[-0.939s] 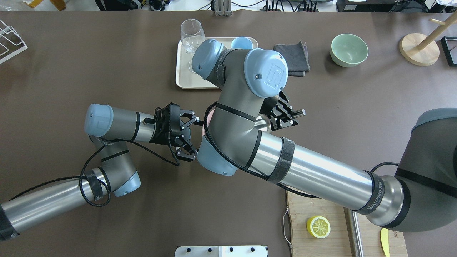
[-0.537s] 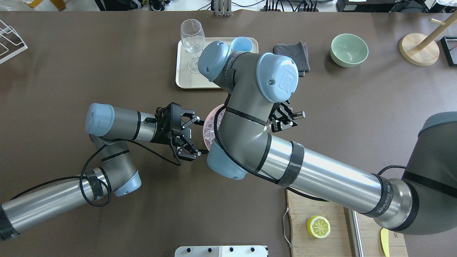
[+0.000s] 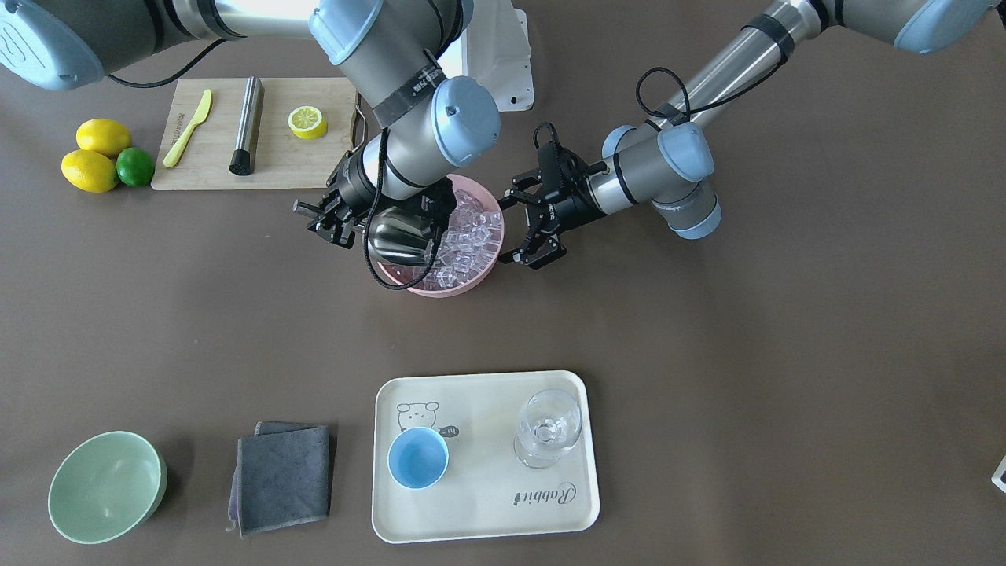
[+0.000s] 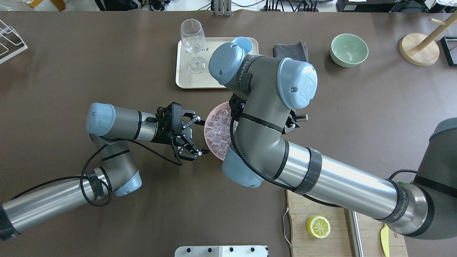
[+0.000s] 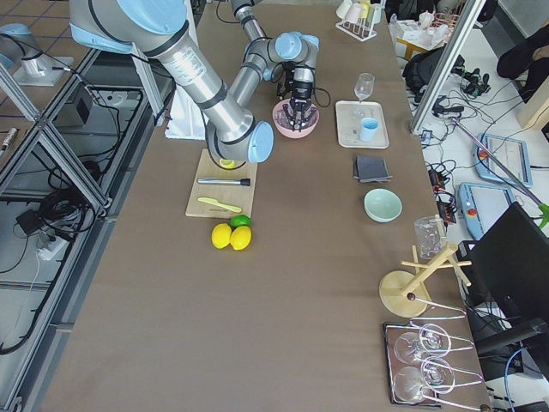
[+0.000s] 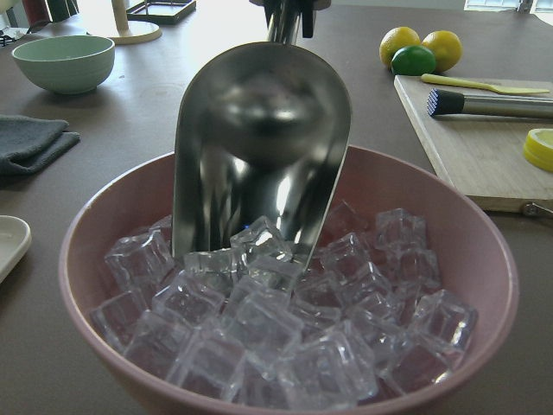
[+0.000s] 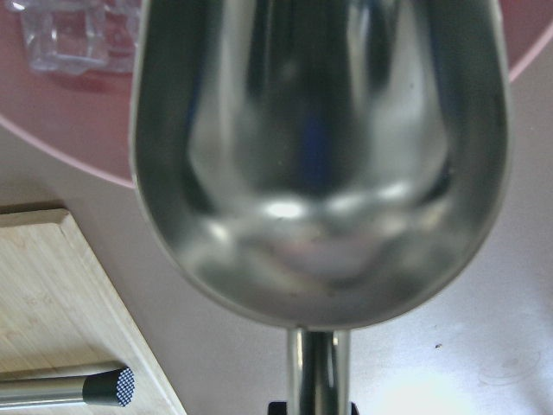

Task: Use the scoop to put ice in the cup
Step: 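Drag the scoop through the ice with right gripper while left gripper steadies the bowl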

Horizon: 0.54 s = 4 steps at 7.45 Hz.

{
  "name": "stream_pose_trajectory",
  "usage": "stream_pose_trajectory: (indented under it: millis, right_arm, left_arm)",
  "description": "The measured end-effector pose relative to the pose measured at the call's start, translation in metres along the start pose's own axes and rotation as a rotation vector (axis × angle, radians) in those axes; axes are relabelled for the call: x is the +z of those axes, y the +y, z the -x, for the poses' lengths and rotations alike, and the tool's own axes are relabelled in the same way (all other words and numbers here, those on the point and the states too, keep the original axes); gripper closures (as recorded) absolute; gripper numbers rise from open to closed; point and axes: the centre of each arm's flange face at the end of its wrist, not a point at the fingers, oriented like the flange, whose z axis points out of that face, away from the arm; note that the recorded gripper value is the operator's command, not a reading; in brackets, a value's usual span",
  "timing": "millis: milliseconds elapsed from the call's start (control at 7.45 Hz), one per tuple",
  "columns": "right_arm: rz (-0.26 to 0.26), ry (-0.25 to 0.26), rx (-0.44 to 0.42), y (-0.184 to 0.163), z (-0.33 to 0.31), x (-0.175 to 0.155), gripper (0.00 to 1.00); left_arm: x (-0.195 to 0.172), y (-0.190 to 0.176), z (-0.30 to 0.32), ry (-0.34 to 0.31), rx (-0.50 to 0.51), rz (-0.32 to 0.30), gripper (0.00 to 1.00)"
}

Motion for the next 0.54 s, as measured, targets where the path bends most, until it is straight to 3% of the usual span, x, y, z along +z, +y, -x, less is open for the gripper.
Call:
stream_pose_trajectory:
  millis: [537]
  right_arm:
    - [-0.056,0.007,0.050,0.001,0.001,0.007,1.00]
  left_arm:
    - [0.005,-0.013,0.001,-0.001,-0.010,0.020,0.01]
